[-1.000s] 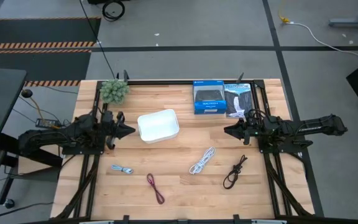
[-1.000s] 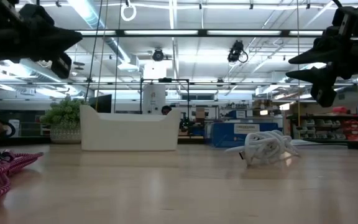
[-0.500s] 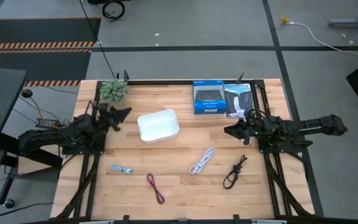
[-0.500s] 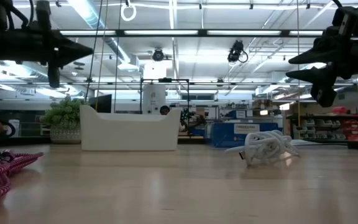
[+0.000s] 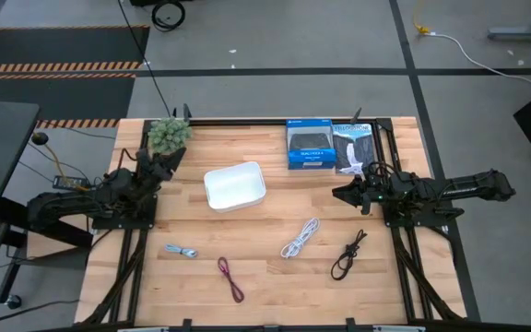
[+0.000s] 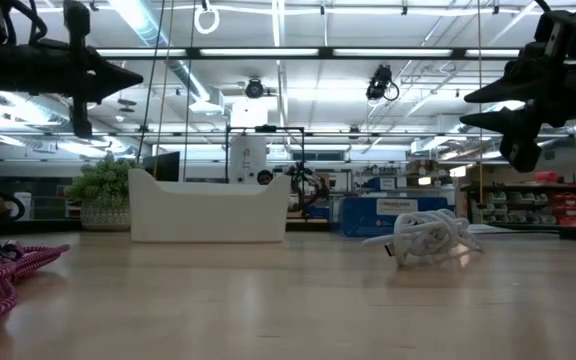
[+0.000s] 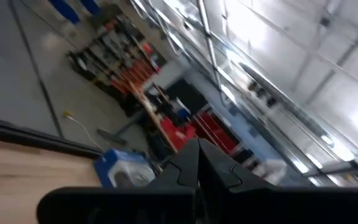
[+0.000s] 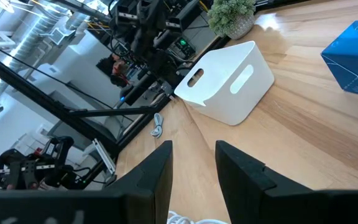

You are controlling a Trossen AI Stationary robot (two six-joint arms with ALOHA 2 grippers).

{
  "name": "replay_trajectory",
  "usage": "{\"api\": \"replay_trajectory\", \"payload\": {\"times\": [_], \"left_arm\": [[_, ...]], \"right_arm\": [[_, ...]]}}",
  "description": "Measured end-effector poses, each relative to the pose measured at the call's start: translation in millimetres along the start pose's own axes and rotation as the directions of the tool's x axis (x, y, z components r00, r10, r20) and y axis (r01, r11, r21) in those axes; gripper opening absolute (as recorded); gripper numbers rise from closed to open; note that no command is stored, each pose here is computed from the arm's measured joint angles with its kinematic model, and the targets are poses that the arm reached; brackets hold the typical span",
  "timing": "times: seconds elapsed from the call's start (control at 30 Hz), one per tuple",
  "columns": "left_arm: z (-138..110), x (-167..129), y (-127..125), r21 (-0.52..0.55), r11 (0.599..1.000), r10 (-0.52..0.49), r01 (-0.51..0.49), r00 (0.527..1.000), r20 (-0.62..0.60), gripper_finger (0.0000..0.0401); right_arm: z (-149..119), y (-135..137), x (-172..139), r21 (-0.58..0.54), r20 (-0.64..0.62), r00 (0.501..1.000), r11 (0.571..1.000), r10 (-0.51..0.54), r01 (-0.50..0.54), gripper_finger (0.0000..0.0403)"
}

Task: Pick and place USB-C Cables
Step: Put the light blue cable charger into the white bin

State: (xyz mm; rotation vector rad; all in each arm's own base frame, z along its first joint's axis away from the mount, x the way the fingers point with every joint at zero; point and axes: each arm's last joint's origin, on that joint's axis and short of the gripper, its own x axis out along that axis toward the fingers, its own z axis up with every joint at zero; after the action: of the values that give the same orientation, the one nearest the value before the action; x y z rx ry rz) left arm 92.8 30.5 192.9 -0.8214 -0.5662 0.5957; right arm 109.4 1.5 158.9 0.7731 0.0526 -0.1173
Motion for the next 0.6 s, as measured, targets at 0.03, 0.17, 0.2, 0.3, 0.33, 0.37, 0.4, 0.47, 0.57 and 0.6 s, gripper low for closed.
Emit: {"api": "replay_trajectory", "payload": {"times": [0.03,0.17,0.2,0.3,0.33,0.37,0.4,0.47,0.57,0.6], "left_arm": [[-0.1,0.0,0.9,0.004,1.000,0.016,-0.016,1.000,0.008,0.0009],[2.3,-0.2,2.3,0.023,0.997,0.077,-0.079,0.994,0.079,0.0009],[2.7,-0.2,2.5,0.033,0.995,0.087,-0.090,0.992,0.092,0.0009],[2.9,-0.3,2.7,0.031,0.995,0.094,-0.098,0.991,0.098,0.0009],[2.7,-0.3,2.5,0.015,0.996,0.091,-0.092,0.991,0.094,0.0009],[2.4,-0.3,2.3,0.003,0.996,0.085,-0.086,0.993,0.087,0.0009],[2.4,-0.3,2.2,0.000,0.997,0.080,-0.081,0.993,0.083,0.0009],[3.0,-0.1,1.7,0.004,0.996,0.091,-0.091,0.992,0.085,0.0009],[5.5,0.1,0.9,0.036,0.989,0.141,-0.146,0.983,0.114,0.0009],[5.3,0.0,1.9,0.038,0.985,0.160,-0.166,0.980,0.121,0.0009]], "right_arm": [[0.1,0.1,0.0,0.000,0.000,1.000,1.000,0.000,0.000,0.0128],[0.1,0.1,0.0,0.000,0.000,1.000,1.000,0.000,0.000,0.0128],[0.1,0.1,0.0,0.000,0.000,1.000,1.000,0.000,0.000,0.0128],[0.1,0.1,0.0,0.000,0.000,1.000,1.000,0.000,0.000,0.0128],[0.0,0.0,0.0,0.000,0.000,1.000,1.000,0.000,0.000,0.0128],[0.1,0.1,0.0,0.000,0.000,1.000,1.000,0.000,0.000,0.0128],[0.1,0.1,0.0,0.000,0.000,1.000,1.000,0.000,0.000,0.0128],[0.1,0.1,0.0,0.000,0.000,1.000,1.000,0.000,0.000,0.0128],[0.1,0.1,0.0,0.000,0.000,1.000,1.000,0.000,0.000,0.0128],[0.0,0.0,0.0,0.000,0.000,1.000,1.000,0.000,0.000,0.0128]]}}
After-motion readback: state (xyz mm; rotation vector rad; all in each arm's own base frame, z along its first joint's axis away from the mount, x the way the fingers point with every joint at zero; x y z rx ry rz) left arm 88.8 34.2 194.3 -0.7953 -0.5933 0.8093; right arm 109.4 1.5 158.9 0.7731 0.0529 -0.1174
